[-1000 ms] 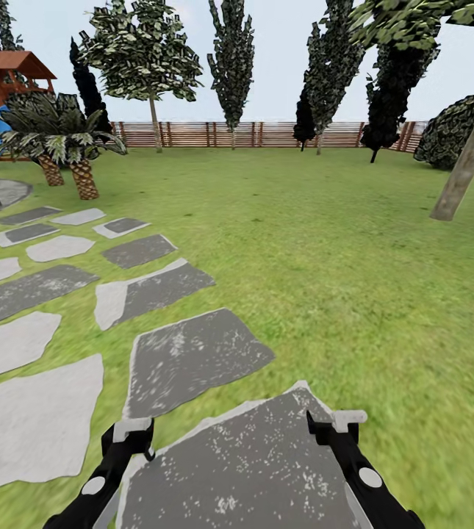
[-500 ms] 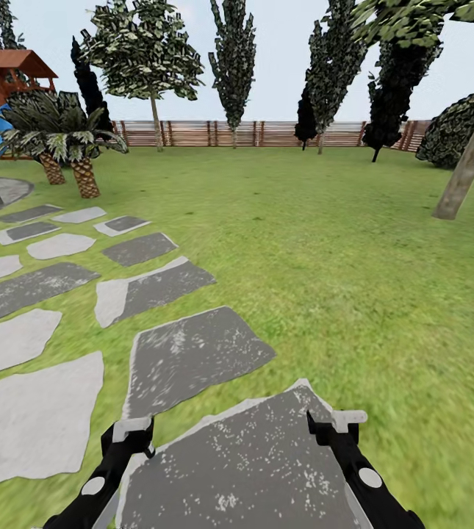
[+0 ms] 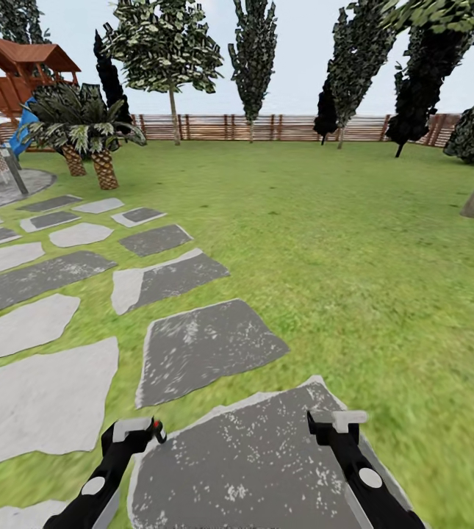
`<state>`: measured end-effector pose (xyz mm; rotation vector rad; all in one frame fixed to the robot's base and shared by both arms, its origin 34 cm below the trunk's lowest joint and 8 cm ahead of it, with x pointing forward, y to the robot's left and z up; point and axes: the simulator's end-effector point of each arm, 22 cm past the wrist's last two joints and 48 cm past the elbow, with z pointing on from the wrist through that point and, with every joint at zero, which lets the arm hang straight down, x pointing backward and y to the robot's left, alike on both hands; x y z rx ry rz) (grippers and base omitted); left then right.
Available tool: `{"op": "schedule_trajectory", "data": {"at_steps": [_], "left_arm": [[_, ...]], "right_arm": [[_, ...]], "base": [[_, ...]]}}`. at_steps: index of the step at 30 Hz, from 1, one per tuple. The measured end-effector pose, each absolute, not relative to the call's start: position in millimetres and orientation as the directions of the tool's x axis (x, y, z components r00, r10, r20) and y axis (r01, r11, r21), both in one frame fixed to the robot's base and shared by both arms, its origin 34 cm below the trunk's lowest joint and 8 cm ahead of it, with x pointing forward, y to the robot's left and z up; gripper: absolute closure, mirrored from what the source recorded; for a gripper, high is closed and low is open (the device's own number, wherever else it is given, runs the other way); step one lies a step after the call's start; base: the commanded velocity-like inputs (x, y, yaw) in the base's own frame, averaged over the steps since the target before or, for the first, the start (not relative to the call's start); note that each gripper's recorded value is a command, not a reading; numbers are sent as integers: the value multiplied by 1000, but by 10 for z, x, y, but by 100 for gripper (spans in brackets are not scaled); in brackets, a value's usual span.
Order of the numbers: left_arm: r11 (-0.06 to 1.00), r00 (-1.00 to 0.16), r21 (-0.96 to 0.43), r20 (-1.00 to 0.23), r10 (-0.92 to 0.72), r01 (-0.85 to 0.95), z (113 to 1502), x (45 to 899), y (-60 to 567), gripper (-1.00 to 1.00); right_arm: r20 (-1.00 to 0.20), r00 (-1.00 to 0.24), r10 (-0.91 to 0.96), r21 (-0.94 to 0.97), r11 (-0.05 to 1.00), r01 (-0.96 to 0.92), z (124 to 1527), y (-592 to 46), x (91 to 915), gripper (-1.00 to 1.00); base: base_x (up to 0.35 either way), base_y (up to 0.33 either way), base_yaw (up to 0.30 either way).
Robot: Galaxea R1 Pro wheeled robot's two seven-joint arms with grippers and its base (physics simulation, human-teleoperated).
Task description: In the garden, pick up the pesticide atomizer on the floor and spray pesticide onto both trees until each tree trunk is fully covered.
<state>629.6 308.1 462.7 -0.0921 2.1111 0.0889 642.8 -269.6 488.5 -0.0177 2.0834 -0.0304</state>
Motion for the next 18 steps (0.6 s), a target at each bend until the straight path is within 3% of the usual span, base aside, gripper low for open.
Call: {"op": "schedule_trajectory", "data": {"at_steps": [8,18], "left_arm": [[995,-524,28,-851,-29,-101,4409,6244,3079,-100],[994,-537,30,-843,-30,-102,4122,6168,3086,-100]], "right_arm": [[-865,-500,-25,-29,1000,0,4665,-2696,6379,-100],[-858,-514,-24,-28,1000,0,4375,-2696,6307,-100]], "base": [[0,0,139],[0,0,-10]]}}
